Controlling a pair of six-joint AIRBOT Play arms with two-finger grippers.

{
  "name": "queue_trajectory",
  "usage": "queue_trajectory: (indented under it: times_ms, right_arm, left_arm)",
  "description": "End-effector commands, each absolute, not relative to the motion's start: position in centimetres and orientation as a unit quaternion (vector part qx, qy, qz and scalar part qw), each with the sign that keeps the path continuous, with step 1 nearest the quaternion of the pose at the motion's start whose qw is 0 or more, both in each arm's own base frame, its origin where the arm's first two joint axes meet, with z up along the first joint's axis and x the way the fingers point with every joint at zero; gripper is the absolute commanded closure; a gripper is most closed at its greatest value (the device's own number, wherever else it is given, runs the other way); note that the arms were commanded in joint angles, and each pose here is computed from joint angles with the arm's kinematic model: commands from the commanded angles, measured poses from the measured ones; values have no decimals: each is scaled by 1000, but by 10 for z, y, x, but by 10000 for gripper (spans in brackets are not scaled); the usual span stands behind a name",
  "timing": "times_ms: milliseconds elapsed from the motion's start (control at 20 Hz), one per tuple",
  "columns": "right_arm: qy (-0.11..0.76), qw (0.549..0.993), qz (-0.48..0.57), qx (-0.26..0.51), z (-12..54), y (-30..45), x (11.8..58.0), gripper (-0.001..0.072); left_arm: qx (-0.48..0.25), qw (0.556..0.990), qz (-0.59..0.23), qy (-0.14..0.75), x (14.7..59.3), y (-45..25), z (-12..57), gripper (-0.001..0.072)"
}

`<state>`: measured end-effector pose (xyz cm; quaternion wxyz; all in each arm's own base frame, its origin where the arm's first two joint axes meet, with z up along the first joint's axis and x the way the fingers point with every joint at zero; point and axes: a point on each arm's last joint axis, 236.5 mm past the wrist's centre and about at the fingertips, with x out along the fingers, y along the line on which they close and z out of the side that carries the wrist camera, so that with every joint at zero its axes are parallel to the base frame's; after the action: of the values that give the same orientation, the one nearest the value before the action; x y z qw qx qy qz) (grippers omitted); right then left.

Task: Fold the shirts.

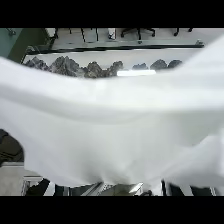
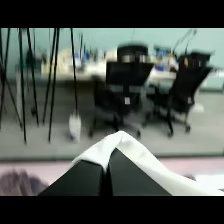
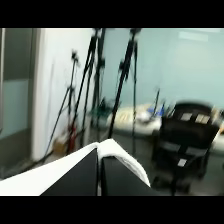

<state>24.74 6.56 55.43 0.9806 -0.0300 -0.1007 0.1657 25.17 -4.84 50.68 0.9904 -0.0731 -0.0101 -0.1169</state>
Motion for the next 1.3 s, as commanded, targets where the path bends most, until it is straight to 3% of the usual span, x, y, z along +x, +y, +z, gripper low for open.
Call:
queue_trajectory:
  times_ms: [0, 100, 250, 450, 550, 750, 950, 1100, 1250]
  right_arm:
    - [62, 971, 226, 48, 462, 60, 321, 695]
    - [160, 951, 249, 95, 382, 60, 368, 695]
    - [267, 923, 234, 150, 247, 61, 430, 695]
    - [365, 891, 145, 227, 77, 30, 493, 695]
    - [388, 873, 114, 272, 21, 17, 516, 695]
    - [376, 874, 80, 298, -16, -7, 568, 695]
    - [337, 891, 83, 293, 14, -28, 606, 695]
    - [359, 887, 108, 269, 25, -36, 595, 696]
    - [459, 851, 110, 231, -10, -44, 552, 696]
  left_arm:
    - [-136, 964, -168, 157, 328, -56, 403, 694]
    - [-158, 931, -210, 252, 371, -74, 330, 694]
    - [-176, 878, -211, 392, 419, -88, 204, 694]
    - [-177, 813, -151, 534, 459, -70, 33, 694]
    - [-197, 790, -131, 566, 477, -56, -19, 694]
    - [-228, 789, -103, 562, 532, -36, -47, 694]
    - [-237, 797, -104, 545, 568, -36, -34, 694]
    - [-230, 787, -120, 560, 568, -40, -29, 694]
    - [-225, 777, -128, 574, 559, -45, -28, 694]
